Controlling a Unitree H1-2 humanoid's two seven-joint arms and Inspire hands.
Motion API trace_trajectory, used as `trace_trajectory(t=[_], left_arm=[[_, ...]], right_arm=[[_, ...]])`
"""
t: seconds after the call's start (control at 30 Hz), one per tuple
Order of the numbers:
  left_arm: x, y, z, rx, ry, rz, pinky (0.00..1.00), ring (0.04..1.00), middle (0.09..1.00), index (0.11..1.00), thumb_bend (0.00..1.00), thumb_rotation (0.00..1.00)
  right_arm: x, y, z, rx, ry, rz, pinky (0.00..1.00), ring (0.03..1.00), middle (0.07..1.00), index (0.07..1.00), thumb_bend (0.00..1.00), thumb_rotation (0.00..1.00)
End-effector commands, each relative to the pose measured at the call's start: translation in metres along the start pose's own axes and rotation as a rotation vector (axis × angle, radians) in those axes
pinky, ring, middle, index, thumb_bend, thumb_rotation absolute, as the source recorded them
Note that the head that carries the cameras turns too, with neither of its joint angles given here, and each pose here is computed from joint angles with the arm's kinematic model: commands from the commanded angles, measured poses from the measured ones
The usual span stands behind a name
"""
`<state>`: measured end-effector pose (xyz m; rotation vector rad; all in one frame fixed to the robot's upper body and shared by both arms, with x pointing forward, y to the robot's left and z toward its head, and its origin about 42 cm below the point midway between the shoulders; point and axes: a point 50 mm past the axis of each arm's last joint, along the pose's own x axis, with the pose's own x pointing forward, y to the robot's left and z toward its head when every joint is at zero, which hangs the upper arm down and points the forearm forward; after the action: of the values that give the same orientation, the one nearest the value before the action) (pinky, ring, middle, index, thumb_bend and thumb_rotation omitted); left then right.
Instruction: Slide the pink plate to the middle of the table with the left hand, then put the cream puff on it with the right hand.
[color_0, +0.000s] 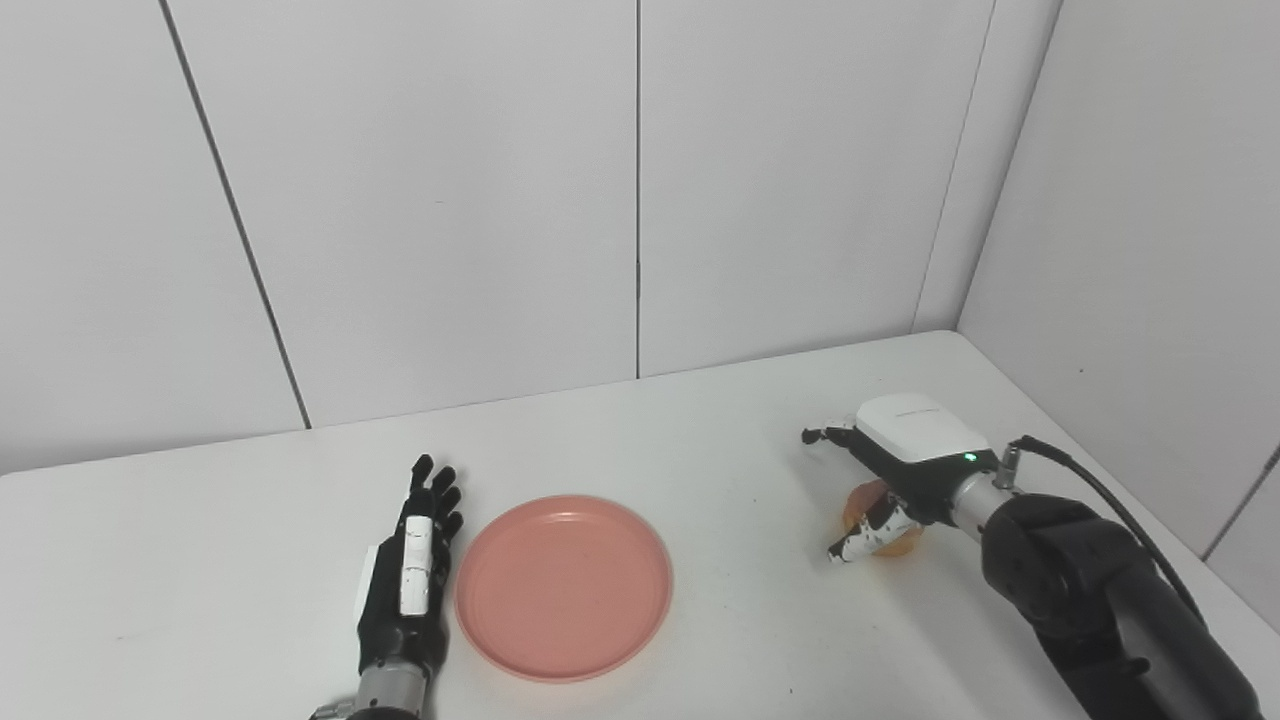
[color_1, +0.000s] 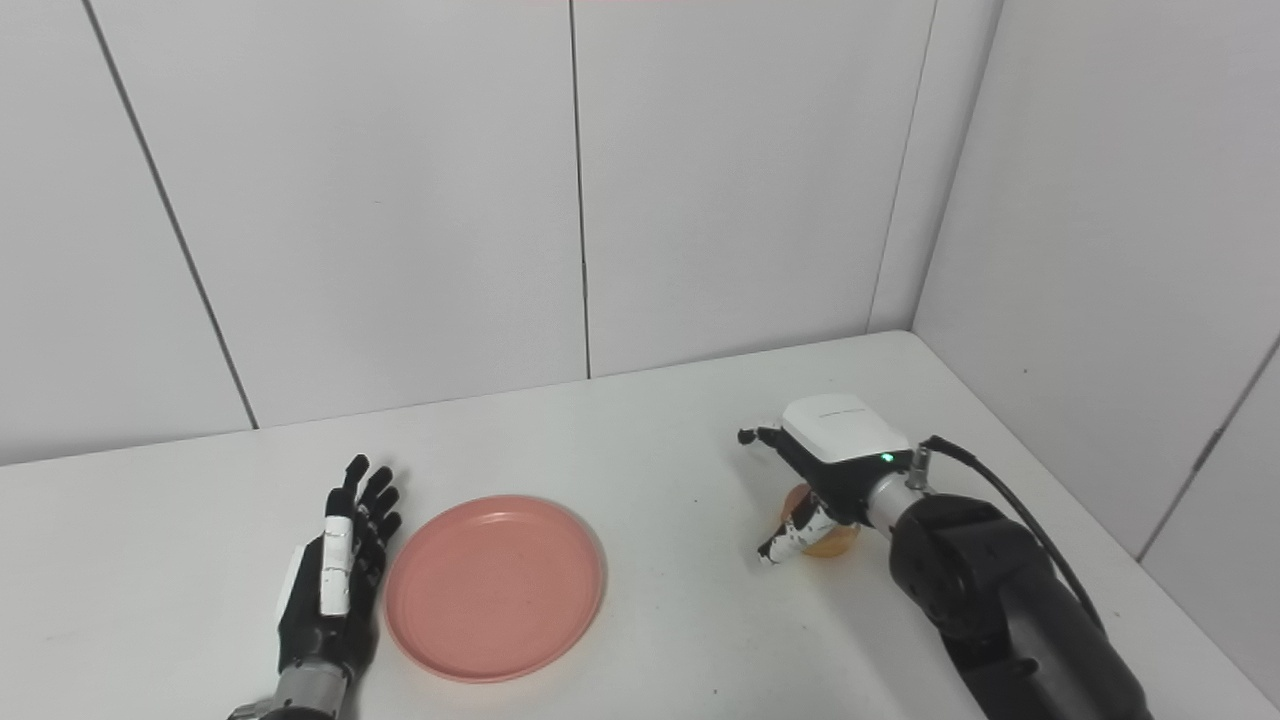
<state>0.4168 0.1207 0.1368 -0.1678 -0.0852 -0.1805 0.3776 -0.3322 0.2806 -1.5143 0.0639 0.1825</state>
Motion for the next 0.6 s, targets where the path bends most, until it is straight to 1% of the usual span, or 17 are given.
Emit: trace_trajectory(t=[0.0, 0.1, 0.23, 0.3, 0.37, 0.43, 0.57], left_arm=[[-0.013, 0.006, -0.021, -0.001, 0.116, 0.030, 0.97, 0.970, 0.965, 1.000, 0.84, 0.92], [-0.013, 0.005, -0.022, -0.002, 0.118, 0.030, 0.98, 0.971, 0.959, 1.000, 0.85, 0.92], [-0.013, 0.006, -0.021, 0.003, 0.114, 0.027, 0.98, 0.973, 0.956, 1.000, 0.85, 0.92], [-0.011, 0.007, -0.020, 0.005, 0.113, 0.027, 0.98, 0.975, 0.961, 1.000, 0.85, 0.92], [-0.011, 0.008, -0.020, 0.006, 0.115, 0.028, 0.98, 0.974, 0.961, 1.000, 0.85, 0.91], [-0.010, 0.009, -0.020, 0.009, 0.118, 0.030, 0.98, 0.968, 0.956, 1.000, 0.86, 0.91], [-0.011, 0.010, -0.021, 0.014, 0.120, 0.022, 0.99, 0.973, 0.956, 1.000, 0.85, 0.91]], right_arm=[[0.002, -0.029, -0.006, -0.035, 0.028, -0.059, 0.74, 0.857, 0.836, 0.807, 1.00, 0.26], [0.006, -0.029, -0.008, -0.056, 0.041, -0.045, 0.74, 0.848, 0.832, 0.799, 1.00, 0.25], [0.009, -0.030, -0.011, -0.077, 0.060, -0.037, 0.70, 0.840, 0.832, 0.797, 1.00, 0.23], [0.011, -0.030, -0.014, -0.088, 0.071, -0.034, 0.67, 0.828, 0.841, 0.802, 1.00, 0.24], [0.013, -0.030, -0.016, -0.095, 0.079, -0.031, 0.66, 0.825, 0.848, 0.803, 1.00, 0.25], [0.017, -0.030, -0.018, -0.109, 0.081, -0.028, 0.65, 0.796, 0.837, 0.798, 1.00, 0.26], [0.022, -0.031, -0.023, -0.124, 0.090, -0.025, 0.63, 0.777, 0.824, 0.793, 1.00, 0.26]])
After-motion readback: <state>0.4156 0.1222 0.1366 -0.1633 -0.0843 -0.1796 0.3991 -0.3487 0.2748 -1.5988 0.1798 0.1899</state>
